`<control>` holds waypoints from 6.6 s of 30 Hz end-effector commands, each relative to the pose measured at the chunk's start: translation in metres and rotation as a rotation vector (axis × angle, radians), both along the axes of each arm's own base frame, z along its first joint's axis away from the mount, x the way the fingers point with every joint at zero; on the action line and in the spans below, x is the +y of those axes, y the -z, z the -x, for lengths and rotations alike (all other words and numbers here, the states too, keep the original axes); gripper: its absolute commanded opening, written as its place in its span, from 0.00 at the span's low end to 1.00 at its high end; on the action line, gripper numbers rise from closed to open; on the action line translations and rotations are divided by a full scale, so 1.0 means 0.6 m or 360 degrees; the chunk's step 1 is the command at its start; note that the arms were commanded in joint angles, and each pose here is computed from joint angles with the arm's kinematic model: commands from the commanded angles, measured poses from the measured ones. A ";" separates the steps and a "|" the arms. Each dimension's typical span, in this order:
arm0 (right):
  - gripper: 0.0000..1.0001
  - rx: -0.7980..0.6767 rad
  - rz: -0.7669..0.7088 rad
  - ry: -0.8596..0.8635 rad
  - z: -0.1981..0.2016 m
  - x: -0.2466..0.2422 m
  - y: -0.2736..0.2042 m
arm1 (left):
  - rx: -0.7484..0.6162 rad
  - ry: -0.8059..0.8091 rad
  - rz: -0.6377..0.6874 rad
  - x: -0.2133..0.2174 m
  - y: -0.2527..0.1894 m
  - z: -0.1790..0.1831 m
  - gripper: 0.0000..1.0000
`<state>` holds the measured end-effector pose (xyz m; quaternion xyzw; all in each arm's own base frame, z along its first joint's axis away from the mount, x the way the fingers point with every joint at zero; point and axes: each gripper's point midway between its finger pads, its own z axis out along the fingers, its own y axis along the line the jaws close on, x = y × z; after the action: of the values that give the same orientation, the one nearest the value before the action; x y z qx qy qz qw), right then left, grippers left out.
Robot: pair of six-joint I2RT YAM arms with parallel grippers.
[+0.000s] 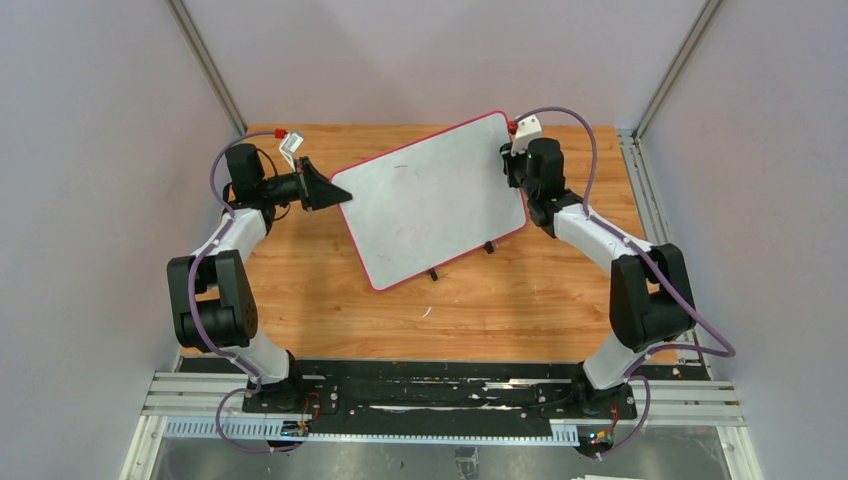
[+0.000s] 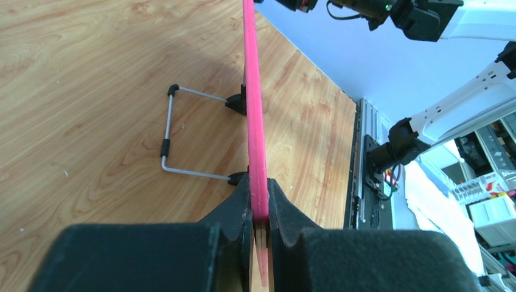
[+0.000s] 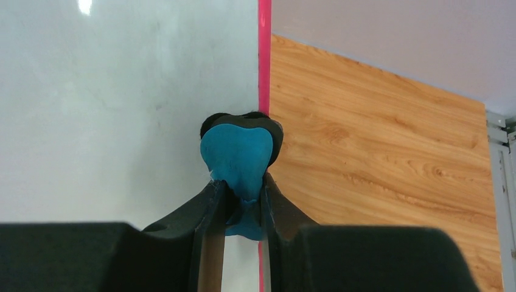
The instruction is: Erase the whiteboard
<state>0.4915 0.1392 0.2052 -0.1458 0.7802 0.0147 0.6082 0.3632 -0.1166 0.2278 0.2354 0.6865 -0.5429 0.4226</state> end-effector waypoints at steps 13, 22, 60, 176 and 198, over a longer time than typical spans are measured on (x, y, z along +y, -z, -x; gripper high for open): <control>0.01 0.0126 -0.0071 0.0079 0.067 -0.034 0.086 | -0.0091 0.0112 0.0012 -0.006 -0.007 0.015 0.00; 0.01 0.0144 -0.0009 0.0141 0.072 -0.051 0.098 | -0.0100 0.0118 0.0012 -0.006 -0.010 0.017 0.00; 0.01 0.0223 -0.0075 0.0192 0.078 -0.071 0.136 | -0.0093 0.0118 0.0013 -0.006 -0.009 0.016 0.00; 0.01 0.1332 -0.0313 -0.0011 0.501 -0.006 0.199 | -0.0085 0.0006 -0.0024 -0.003 0.002 0.003 0.00; 0.14 0.1362 0.0080 -0.0083 0.495 0.090 0.270 | -0.0097 -0.0030 -0.0041 0.000 0.004 -0.003 0.00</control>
<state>0.1862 0.1825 0.0332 -0.1581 0.9647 0.0676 0.1995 0.3651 -0.1152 0.2216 0.2236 0.6943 -0.5369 0.4240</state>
